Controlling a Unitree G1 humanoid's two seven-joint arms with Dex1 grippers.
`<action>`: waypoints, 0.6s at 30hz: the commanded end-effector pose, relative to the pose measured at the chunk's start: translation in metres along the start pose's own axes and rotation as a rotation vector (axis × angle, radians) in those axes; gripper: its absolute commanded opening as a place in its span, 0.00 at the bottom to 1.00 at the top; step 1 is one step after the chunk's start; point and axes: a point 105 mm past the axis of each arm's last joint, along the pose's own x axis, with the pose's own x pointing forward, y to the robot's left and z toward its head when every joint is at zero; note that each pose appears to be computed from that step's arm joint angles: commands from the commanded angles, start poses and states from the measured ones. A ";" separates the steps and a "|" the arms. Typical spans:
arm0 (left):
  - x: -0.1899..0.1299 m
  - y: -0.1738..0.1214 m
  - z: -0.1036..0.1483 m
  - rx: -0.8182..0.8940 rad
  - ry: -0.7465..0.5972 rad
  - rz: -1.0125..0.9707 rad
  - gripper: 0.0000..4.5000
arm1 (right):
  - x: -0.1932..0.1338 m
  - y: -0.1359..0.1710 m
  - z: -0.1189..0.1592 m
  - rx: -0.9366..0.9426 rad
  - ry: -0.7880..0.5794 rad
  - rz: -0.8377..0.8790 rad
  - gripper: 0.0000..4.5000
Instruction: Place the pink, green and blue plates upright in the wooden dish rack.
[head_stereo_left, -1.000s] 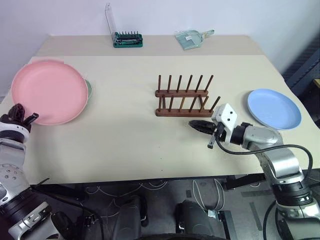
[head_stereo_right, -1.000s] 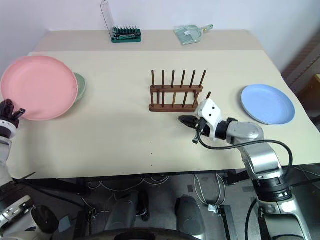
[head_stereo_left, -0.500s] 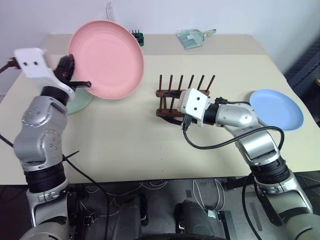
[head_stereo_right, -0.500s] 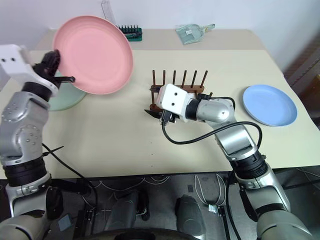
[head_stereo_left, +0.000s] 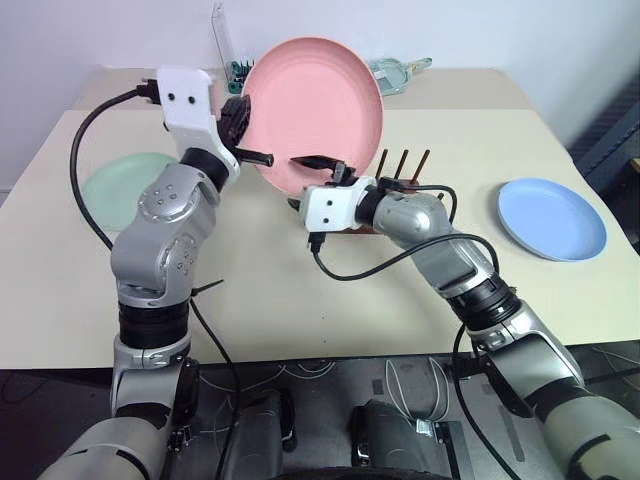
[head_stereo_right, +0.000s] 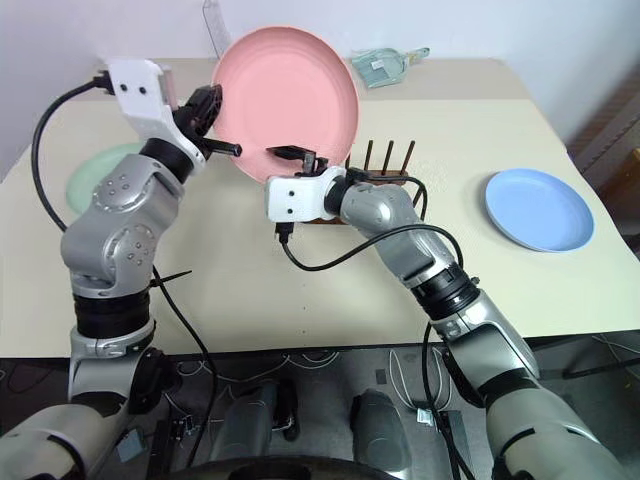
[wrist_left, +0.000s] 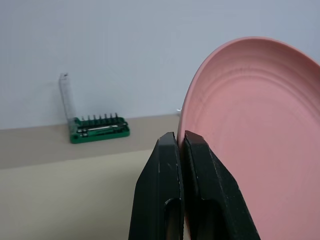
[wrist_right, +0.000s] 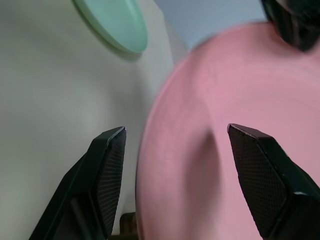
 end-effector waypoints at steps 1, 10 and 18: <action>-0.003 0.002 0.020 -0.012 -0.067 0.003 0.00 | 0.002 -0.013 0.002 -0.070 -0.007 -0.043 0.44; -0.002 0.004 0.020 -0.029 -0.066 0.002 0.00 | 0.001 -0.018 -0.001 -0.107 -0.004 -0.061 0.01; -0.001 0.016 0.027 -0.116 -0.112 0.049 0.64 | -0.001 -0.020 -0.003 -0.137 0.006 -0.081 0.00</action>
